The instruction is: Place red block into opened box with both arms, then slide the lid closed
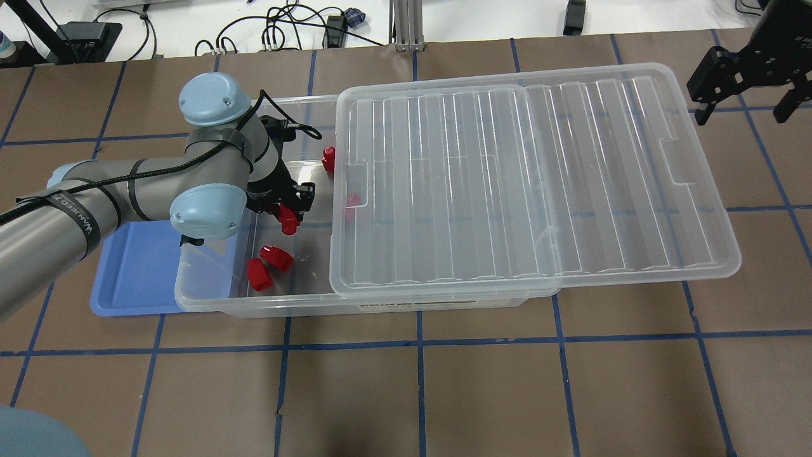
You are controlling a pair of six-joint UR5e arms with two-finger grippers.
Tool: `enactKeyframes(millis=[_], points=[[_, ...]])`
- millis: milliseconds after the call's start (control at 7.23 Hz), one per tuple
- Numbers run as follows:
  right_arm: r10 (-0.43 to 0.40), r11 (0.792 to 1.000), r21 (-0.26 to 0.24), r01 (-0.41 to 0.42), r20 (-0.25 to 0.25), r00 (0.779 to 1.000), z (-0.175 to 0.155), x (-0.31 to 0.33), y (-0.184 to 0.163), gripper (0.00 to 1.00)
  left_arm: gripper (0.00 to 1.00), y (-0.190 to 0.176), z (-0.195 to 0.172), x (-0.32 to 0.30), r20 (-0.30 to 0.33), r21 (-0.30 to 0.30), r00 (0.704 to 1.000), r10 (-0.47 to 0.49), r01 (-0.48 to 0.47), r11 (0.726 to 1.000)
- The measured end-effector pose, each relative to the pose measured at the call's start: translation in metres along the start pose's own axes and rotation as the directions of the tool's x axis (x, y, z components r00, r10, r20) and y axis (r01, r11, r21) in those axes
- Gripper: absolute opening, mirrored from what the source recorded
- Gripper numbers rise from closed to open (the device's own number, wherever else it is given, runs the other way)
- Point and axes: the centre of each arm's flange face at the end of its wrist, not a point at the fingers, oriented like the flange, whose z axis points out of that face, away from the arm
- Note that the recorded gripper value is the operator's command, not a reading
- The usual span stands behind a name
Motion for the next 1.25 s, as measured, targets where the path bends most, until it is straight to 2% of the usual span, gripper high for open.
enactKeyframes(millis=[138, 277, 415, 553, 692, 969, 1107, 1245], points=[[0.000, 1.000, 0.001, 0.000, 0.000, 1.000, -0.001, 0.000, 0.000, 1.00, 0.00, -0.001, 0.006, 0.000, 0.001, -0.007, 1.000, 0.006, -0.006, 1.000], [0.000, 1.000, 0.001, 0.000, -0.001, 1.000, -0.001, 0.000, 0.000, 1.00, 0.13, -0.002, 0.012, 0.000, 0.001, -0.017, 1.000, 0.007, -0.007, 1.000], [0.000, 1.000, 0.000, 0.000, 0.000, 1.000, -0.001, 0.000, 0.000, 1.00, 0.45, -0.004, 0.018, 0.000, 0.001, -0.023, 1.000, 0.004, -0.004, 1.000], [0.000, 1.000, 0.000, 0.000, 0.000, 1.000, -0.001, 0.000, 0.000, 1.00, 0.67, -0.006, 0.020, 0.000, 0.001, -0.019, 1.000, 0.003, -0.003, 1.000], [0.000, 1.000, -0.001, 0.000, 0.000, 1.000, -0.001, 0.000, 0.001, 1.00, 0.74, -0.010, 0.019, -0.001, 0.001, -0.008, 1.000, 0.001, -0.001, 1.000], [0.000, 1.000, 0.000, 0.000, 0.001, 1.000, -0.001, -0.001, 0.003, 1.00, 0.76, -0.018, -0.005, 0.003, 0.001, 0.024, 1.000, -0.004, 0.004, 1.000], [-0.001, 1.000, 0.000, 0.001, 0.001, 1.000, -0.001, -0.001, 0.003, 1.00, 0.78, -0.019, -0.022, 0.004, 0.002, 0.022, 1.000, -0.006, 0.006, 1.000], [-0.002, 1.000, 0.001, 0.002, 0.001, 1.000, -0.001, -0.001, 0.003, 1.00, 0.85, -0.020, -0.038, 0.005, 0.002, 0.022, 1.000, -0.006, 0.006, 1.000]])
